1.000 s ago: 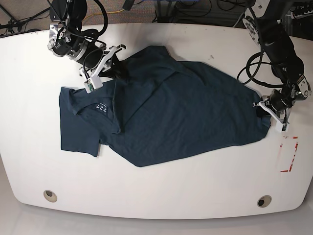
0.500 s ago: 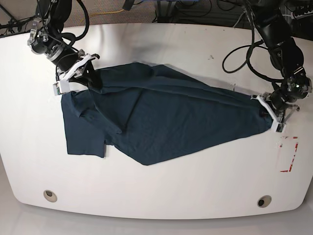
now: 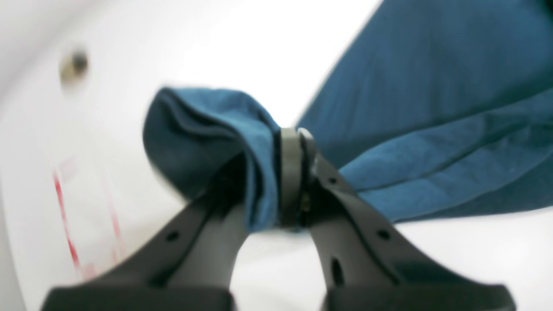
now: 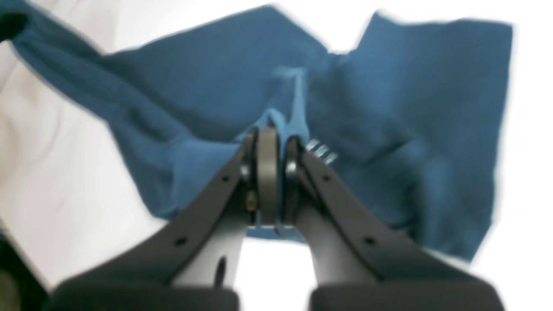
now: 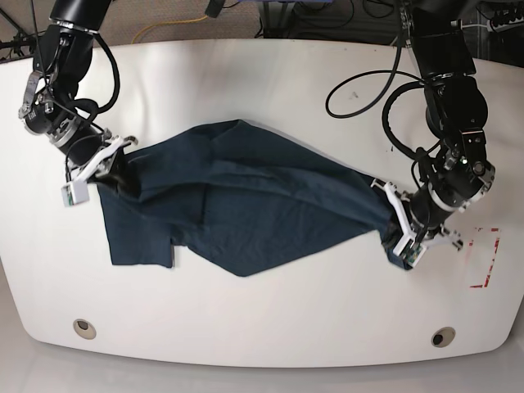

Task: Fold the T-shirt properly
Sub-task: 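Lift the shirt with both grippers and swing it away from the robot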

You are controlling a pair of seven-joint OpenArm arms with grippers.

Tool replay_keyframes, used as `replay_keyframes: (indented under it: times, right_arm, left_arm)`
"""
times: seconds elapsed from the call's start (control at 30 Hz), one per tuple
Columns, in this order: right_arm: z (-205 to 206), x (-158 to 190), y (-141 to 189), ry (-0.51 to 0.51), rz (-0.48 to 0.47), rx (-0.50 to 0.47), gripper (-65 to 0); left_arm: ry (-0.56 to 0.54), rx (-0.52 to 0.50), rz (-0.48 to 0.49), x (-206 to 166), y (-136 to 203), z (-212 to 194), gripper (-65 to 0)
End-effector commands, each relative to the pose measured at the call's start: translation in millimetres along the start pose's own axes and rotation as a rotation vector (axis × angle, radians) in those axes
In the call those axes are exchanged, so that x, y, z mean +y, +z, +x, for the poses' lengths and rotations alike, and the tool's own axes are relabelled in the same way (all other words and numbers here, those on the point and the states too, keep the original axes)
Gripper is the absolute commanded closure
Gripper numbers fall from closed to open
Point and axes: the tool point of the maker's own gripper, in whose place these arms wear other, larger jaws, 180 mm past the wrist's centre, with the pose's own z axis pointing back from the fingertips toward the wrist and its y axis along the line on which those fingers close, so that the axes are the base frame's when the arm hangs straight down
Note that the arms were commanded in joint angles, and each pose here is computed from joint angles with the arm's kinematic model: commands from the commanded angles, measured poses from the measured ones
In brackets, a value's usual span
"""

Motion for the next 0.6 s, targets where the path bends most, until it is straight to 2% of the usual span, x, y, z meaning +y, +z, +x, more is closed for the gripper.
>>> replay_keyframes:
  times: [0.0,0.33,0.43,0.57]
  right_arm:
    - [39.1,-8.2,-6.6,0.036,0.019,-0.078,0.0]
    - [122.2,-40.0,-36.8,0.093,0.023,-0.120,0.0]
    - [158.6,-45.7,-42.7,0.127,0.024,-0.139,0.0]
    - [202.4,-44.5,-46.9,0.162,0.030,-0.176,0.0]
  left_arm:
    - [-0.047,-0.091,0.033,11.8,7.5,35.4,0.0]
    - [-0.099,-0.201,0.109,43.0,17.1,92.8,0.0]
    - [-0.100,-0.201,0.157,60.3,22.8,109.6,0.0]
    - [-0.078,-0.263,0.237,84.2,40.3,134.1,0.0]
